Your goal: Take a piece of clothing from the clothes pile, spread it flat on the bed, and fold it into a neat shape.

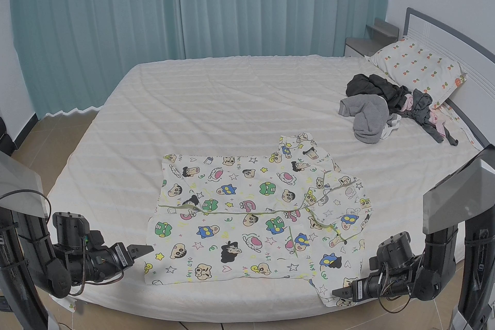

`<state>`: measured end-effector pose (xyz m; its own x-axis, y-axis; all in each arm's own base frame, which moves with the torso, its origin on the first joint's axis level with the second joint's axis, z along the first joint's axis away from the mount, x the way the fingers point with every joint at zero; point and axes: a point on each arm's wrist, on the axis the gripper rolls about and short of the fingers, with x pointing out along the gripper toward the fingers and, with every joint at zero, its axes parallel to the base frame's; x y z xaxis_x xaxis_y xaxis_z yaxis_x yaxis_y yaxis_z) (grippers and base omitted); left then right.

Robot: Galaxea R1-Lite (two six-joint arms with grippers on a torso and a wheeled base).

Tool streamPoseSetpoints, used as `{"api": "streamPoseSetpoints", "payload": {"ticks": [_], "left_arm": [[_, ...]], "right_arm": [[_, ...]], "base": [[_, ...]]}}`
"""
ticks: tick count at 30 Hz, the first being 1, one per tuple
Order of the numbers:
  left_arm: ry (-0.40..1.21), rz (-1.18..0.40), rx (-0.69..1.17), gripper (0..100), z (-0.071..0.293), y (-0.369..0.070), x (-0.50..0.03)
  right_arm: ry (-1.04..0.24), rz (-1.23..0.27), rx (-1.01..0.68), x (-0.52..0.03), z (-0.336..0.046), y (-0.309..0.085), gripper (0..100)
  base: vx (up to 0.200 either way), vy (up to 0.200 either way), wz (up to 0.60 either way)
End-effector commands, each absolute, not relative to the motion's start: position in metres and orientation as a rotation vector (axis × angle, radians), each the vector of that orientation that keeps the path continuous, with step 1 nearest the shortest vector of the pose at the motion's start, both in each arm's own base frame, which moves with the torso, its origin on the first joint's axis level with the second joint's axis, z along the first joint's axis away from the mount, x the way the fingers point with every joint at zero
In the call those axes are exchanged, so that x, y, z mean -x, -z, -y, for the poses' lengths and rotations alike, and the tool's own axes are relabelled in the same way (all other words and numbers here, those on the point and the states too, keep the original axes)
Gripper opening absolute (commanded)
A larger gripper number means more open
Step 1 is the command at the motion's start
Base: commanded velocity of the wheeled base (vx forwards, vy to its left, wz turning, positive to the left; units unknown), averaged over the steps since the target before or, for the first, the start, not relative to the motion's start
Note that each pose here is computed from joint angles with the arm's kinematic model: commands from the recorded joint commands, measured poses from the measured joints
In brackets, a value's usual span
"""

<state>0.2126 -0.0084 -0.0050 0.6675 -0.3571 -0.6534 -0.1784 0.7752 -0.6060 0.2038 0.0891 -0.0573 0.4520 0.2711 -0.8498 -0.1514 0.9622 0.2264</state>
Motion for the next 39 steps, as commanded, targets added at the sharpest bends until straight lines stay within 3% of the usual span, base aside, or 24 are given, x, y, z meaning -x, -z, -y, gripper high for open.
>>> {"api": "streamPoseSetpoints", "payload": {"ticks": [1,10,11,24,30,39], "left_arm": [[0.092,-0.883,0.689,100,0.011,0.016,-0.212],[0.093,-0.879,0.693,100,0.011,0.016,-0.212],[0.093,-0.879,0.693,100,0.011,0.016,-0.212],[0.076,-0.867,0.659,100,0.015,0.020,-0.219],[-0.043,-0.845,0.464,100,0.029,0.046,-0.240],[-0.005,-0.912,0.263,100,0.037,0.062,-0.232]], "right_arm": [[-0.257,-1.079,-0.105,-0.208,-0.094,0.067,100],[-0.262,-1.037,-0.044,-0.218,-0.115,0.076,100],[-0.249,-1.033,-0.034,-0.218,-0.115,0.076,0],[-0.255,-1.014,-0.063,-0.216,-0.111,0.065,0],[-0.292,-1.016,-0.114,-0.213,-0.104,0.054,0],[-0.301,-1.014,-0.114,-0.211,-0.106,0.053,0]], "base": [[0.000,0.000,0.00],[0.000,0.000,0.00],[0.000,0.000,0.00],[0.000,0.000,0.00],[0.000,0.000,0.00],[0.000,0.000,0.00]]}}
